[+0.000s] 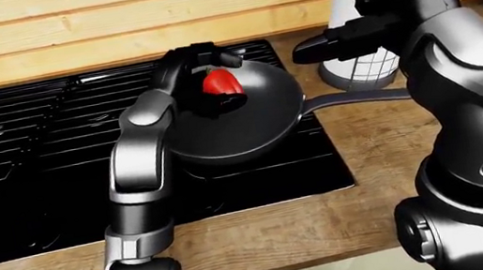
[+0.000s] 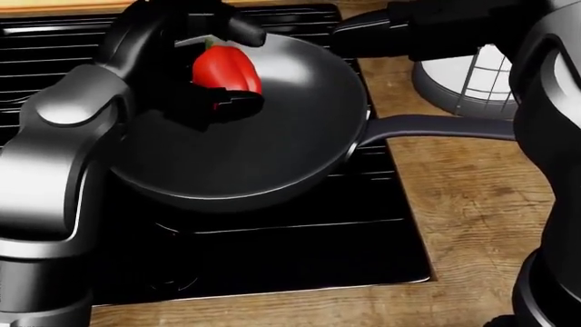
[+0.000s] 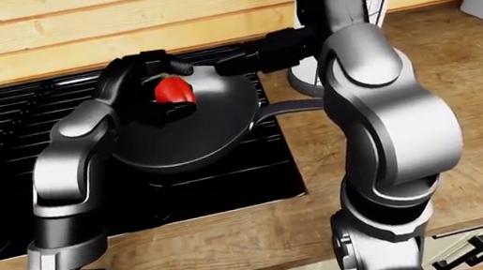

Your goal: Pick the bell pepper from the plate and place it in the pan.

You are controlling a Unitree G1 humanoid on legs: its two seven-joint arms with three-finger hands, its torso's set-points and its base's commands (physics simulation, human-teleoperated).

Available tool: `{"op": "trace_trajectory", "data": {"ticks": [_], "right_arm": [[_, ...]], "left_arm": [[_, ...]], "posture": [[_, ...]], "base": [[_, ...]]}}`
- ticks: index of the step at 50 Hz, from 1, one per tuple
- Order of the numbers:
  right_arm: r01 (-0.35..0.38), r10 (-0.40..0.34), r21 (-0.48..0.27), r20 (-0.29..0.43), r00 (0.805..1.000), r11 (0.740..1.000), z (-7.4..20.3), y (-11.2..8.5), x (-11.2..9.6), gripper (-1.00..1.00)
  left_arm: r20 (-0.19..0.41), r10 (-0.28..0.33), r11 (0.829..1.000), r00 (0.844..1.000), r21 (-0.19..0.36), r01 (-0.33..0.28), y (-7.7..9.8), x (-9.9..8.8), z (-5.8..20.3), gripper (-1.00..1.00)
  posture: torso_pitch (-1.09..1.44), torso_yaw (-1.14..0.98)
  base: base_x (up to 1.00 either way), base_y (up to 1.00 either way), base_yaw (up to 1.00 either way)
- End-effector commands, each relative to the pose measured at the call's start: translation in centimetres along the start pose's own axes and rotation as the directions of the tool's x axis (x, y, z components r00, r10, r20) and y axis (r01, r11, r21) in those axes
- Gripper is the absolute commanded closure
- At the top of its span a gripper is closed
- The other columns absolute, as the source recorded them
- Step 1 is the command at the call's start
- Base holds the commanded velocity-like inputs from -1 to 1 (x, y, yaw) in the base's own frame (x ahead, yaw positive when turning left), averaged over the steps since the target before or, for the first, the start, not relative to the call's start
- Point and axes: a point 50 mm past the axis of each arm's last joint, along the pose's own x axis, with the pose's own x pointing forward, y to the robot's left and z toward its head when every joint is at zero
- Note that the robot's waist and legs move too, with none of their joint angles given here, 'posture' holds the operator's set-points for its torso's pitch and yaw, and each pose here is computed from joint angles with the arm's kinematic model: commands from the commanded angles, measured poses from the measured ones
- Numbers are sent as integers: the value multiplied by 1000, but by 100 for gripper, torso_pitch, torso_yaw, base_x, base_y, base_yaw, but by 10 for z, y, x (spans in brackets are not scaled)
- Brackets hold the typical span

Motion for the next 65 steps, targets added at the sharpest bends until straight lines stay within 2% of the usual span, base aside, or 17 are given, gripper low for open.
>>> {"op": "trace_trajectory", "data": {"ticks": [1,12,18,34,37,42,47,50,51,60,65], "right_arm": [[10,-10,2,79,997,1000,14,-2,-3,-100],[12,-12,1,76,997,1000,15,-2,-2,-100],[12,-12,0,76,997,1000,14,-2,-2,-100],[11,-11,-1,76,997,1000,14,-1,-3,-100],[10,-10,-1,75,997,1000,13,-1,-3,-100],[11,-10,-1,76,997,1000,14,-1,-2,-100],[11,-11,-1,75,997,1000,13,-1,-2,-100],[11,-11,-1,75,997,1000,13,-1,-2,-100],[12,-12,-1,75,997,1000,14,-1,-2,-100],[14,-14,1,73,997,1000,13,-2,-2,-100],[14,-14,0,71,997,1000,11,-3,-1,-100]], "left_arm": [[86,13,1000,996,14,-14,1,-4,16,17],[88,12,1000,996,20,-14,2,-7,16,6],[78,4,1000,997,29,-6,1,-10,10,-11],[54,-11,999,998,33,9,-1,-11,2,-15],[56,-9,999,998,31,7,-1,-11,2,-40],[57,-9,1000,998,30,8,-1,-11,3,-53],[61,-6,1000,998,28,5,-1,-12,5,-56],[68,2,1000,998,19,-3,1,-12,9,-67],[72,2,1000,997,20,-3,2,-12,11,-82],[91,7,1000,996,19,-9,6,-12,24,-80],[103,21,1000,994,15,-23,10,-13,32,-94]], "posture": [[0,0],[0,0],[0,0],[0,0],[0,0],[0,0],[0,0],[0,0],[0,0],[0,0],[0,0]], "base": [[0,0,0],[0,0,0],[0,0,0],[0,0,0],[0,0,0],[0,0,0],[0,0,0],[0,0,0],[0,0,0],[0,0,0],[0,0,0]]}}
